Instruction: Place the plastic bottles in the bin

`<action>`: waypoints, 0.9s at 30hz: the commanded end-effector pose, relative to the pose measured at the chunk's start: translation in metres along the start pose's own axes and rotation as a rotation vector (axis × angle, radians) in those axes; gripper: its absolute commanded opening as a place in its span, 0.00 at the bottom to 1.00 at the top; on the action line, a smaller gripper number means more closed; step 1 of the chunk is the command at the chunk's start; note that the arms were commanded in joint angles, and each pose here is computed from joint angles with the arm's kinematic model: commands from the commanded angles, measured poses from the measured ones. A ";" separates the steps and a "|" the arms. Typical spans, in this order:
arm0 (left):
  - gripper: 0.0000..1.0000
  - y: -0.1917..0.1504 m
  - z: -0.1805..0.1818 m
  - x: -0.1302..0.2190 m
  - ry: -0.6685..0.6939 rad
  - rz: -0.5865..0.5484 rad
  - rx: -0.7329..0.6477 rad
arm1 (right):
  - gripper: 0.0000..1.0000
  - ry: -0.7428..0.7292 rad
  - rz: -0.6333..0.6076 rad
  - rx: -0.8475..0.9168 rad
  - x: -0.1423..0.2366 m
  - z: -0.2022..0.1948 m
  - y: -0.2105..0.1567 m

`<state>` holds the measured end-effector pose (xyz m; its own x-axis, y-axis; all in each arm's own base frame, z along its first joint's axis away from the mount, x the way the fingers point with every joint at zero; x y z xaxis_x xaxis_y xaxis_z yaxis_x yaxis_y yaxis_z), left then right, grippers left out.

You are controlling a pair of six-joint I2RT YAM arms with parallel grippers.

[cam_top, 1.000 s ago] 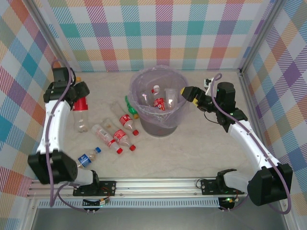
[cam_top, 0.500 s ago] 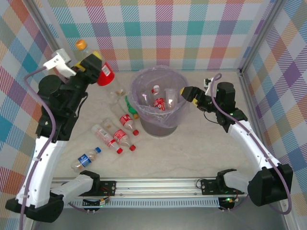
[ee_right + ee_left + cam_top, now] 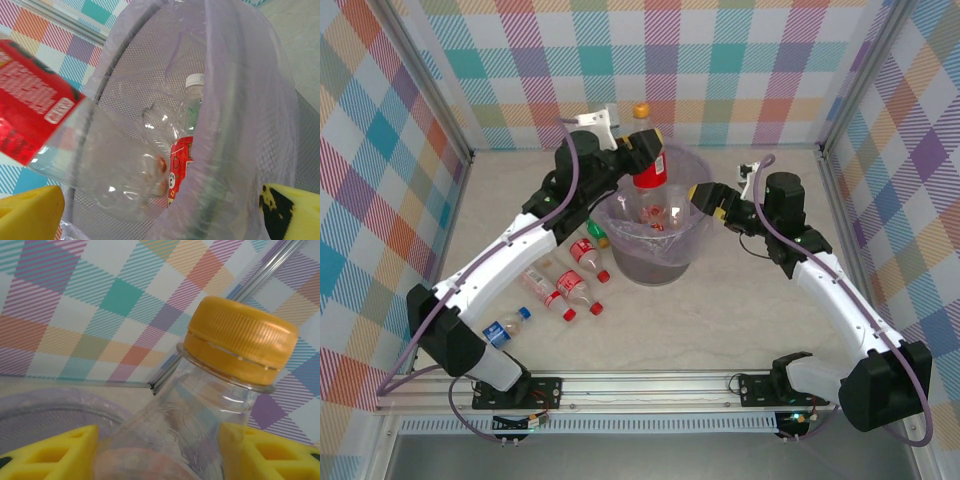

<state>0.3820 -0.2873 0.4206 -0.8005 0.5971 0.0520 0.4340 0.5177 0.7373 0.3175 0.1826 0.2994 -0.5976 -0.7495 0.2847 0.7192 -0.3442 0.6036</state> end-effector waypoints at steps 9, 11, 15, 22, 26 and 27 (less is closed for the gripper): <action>0.00 -0.002 -0.004 -0.001 -0.076 -0.072 0.138 | 0.99 0.040 -0.036 0.048 0.000 0.017 0.014; 0.00 0.000 -0.005 -0.003 -0.096 -0.088 0.165 | 1.00 0.040 -0.034 0.049 0.000 0.016 0.014; 0.00 -0.011 -0.001 -0.016 -0.095 -0.051 0.209 | 1.00 0.042 -0.034 0.052 -0.001 0.017 0.014; 0.00 -0.054 0.028 -0.033 0.011 0.101 0.238 | 1.00 0.035 -0.033 0.055 -0.002 0.015 0.014; 0.00 -0.075 0.043 -0.035 0.074 0.187 0.229 | 1.00 0.033 -0.033 0.056 -0.002 0.015 0.014; 0.00 -0.080 0.047 -0.036 0.087 0.206 0.230 | 1.00 0.033 -0.030 0.055 -0.003 0.015 0.014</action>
<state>0.3999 -0.3162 0.3432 -0.7510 0.6384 0.1685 0.6123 0.5779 0.5395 0.3206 0.1841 0.2970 -0.5958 -0.7482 0.2919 0.7223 -0.3403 0.6021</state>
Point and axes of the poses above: each hand's point on the last joint's axis, 136 mm out from that joint toward the fingers, its own x axis back along the fingers, its own z axis along the line the jaws close on, y = z × x, the point moved 2 cm from there along x, back along the fingers, and after that the axes turned 5 degrees about x, right-handed, at the moved point
